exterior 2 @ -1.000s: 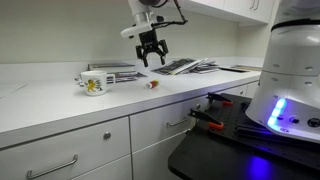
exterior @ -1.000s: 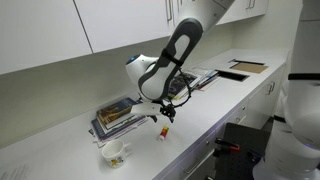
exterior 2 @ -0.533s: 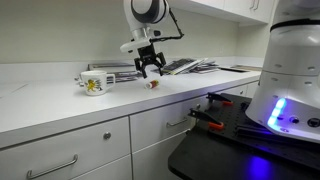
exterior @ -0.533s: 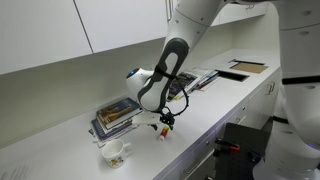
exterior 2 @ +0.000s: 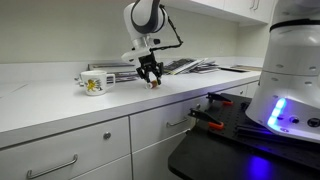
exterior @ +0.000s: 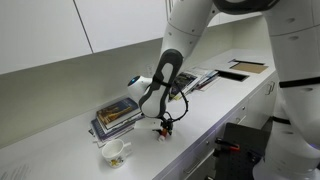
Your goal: Pick the bottle from the counter and put it in the cup
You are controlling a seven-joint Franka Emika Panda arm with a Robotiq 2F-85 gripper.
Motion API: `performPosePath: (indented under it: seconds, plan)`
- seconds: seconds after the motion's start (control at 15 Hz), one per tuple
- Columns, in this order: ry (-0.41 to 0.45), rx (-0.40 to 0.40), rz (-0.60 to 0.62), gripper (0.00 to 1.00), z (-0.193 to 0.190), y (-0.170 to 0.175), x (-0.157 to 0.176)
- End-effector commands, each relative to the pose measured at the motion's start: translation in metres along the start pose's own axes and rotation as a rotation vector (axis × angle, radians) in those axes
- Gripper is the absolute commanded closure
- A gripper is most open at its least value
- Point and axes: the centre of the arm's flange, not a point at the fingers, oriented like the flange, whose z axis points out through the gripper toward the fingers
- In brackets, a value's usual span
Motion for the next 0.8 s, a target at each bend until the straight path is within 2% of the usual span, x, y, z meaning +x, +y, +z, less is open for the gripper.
performPosePath:
  seconds: [0.0, 0.2, 0.4, 0.6, 0.73]
  plan:
    - [0.016, 0.028, -0.02, 0.73, 0.0, -0.004, 0.002]
    - [0.022, 0.059, -0.021, 0.92, -0.009, -0.003, -0.003]
    - [0.041, 0.119, -0.019, 0.92, -0.034, -0.006, -0.017]
    - [0.146, 0.181, -0.015, 0.92, -0.077, -0.013, -0.04]
    - [0.254, 0.209, 0.003, 0.92, -0.105, -0.018, -0.058]
